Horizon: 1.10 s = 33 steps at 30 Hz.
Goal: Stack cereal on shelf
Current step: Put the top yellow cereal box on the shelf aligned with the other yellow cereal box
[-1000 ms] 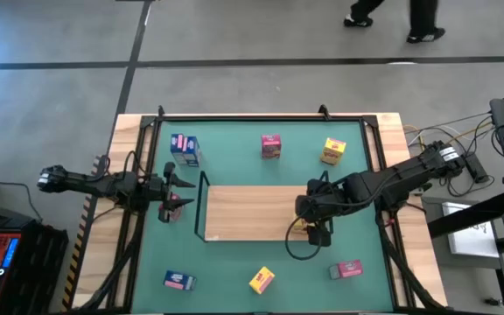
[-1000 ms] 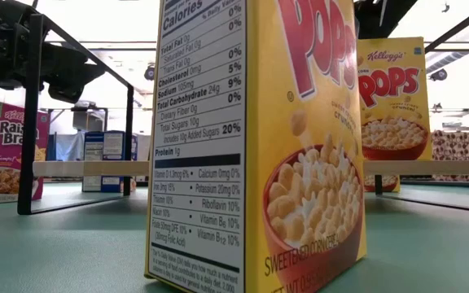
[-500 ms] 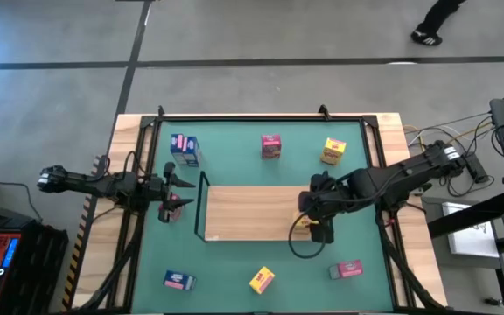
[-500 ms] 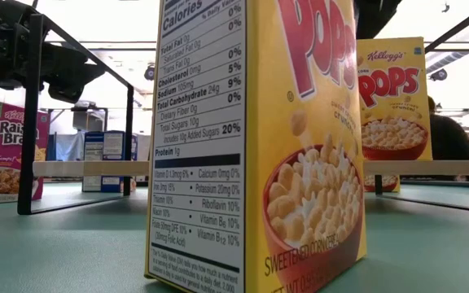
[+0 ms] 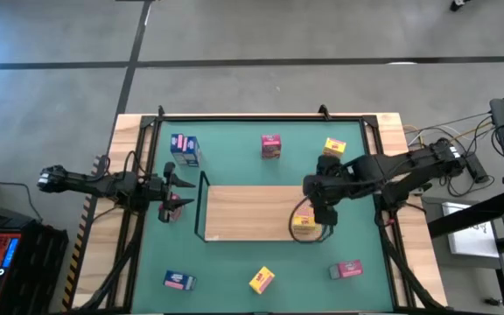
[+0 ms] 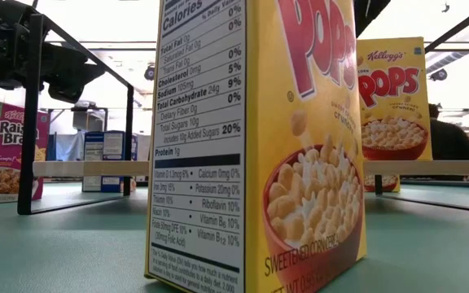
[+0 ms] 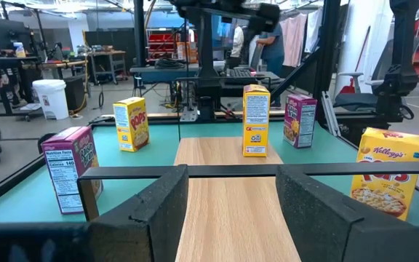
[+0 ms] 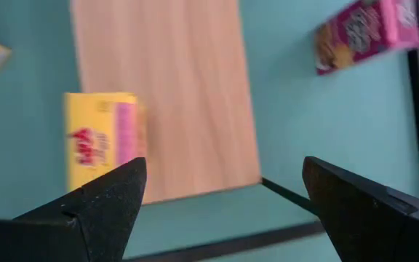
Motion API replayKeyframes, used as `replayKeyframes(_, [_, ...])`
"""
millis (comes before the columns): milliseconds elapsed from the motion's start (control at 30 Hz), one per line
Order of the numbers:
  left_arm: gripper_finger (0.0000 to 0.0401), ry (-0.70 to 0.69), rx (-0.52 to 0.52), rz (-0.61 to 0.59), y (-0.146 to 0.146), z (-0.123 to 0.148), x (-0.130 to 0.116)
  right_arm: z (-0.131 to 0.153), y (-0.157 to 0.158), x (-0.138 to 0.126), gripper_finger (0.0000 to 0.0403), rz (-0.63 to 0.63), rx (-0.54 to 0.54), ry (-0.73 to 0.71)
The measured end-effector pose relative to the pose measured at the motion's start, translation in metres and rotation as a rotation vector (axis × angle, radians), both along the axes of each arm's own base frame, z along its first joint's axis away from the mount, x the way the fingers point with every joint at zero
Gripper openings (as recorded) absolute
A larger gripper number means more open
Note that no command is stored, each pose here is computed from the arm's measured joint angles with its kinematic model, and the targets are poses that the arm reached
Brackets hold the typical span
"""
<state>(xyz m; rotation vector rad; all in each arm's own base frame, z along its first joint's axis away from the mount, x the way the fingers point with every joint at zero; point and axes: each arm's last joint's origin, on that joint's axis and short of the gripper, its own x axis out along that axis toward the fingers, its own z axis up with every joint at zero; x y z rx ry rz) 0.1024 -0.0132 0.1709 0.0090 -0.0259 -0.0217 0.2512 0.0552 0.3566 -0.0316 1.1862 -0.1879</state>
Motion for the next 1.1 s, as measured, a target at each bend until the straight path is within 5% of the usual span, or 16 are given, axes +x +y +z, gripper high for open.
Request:
replayKeyframes(367, [0.0192,0.000,0.000,0.000,0.000,0.000,0.000,-0.001,-0.059,-0.012,0.0357,-0.256,0.017,0.163])
replayKeyframes(1100, [0.0192,0.000,0.000,0.000,0.000,0.000,0.000,-0.034,-0.127,-0.061,0.0370,-0.434,0.069,0.207])
